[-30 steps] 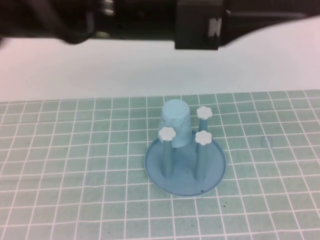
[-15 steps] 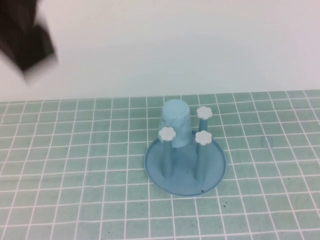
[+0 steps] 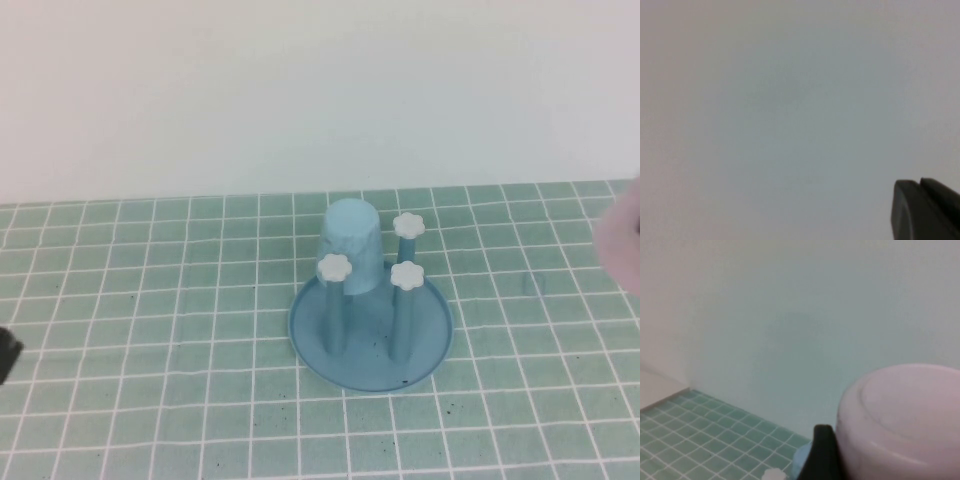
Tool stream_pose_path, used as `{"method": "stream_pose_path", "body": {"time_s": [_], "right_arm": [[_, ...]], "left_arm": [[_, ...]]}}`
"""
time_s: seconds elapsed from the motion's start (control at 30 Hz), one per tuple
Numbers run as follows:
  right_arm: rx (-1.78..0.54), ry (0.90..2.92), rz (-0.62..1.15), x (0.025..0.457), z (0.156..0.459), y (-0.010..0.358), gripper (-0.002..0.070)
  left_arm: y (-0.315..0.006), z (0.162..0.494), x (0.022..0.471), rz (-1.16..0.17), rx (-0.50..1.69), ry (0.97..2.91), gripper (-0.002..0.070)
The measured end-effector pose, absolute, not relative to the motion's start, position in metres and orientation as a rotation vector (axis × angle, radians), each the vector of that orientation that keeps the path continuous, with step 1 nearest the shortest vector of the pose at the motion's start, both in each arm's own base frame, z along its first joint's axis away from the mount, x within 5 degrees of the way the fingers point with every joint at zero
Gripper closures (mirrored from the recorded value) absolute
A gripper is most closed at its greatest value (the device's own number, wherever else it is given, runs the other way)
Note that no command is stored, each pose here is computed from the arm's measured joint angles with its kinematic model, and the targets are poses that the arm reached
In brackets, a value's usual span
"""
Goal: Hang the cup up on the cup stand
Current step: Place the cup on the cup holder
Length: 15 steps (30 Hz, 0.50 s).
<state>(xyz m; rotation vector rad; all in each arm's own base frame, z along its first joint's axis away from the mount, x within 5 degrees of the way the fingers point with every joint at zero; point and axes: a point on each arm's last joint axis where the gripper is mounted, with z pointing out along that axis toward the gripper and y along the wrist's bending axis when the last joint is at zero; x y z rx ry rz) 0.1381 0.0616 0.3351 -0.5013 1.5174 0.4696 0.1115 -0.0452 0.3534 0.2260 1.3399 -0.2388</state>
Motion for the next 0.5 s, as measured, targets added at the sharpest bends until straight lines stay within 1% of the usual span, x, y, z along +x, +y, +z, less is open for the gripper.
{"method": "stream_pose_path", "body": {"time_s": [0.1, 0.3, 0.5], "right_arm": [[-0.570, 1.535, 0.475, 0.163, 0.340, 0.068, 0.0078], [-0.760, 1.523, 0.490, 0.215, 0.340, 0.085, 0.0079], [-0.845, 1.535, 0.526, 0.272, 0.330, 0.097, 0.0080]], "left_arm": [[-0.040, 0.343, 0.112, -0.201, 0.192, 1.378, 0.0676], [-0.041, 0.336, 0.113, -0.141, 0.252, 1.424, 0.0677], [-0.040, 0.335, 0.114, -0.149, 0.230, 1.436, 0.0676]]}}
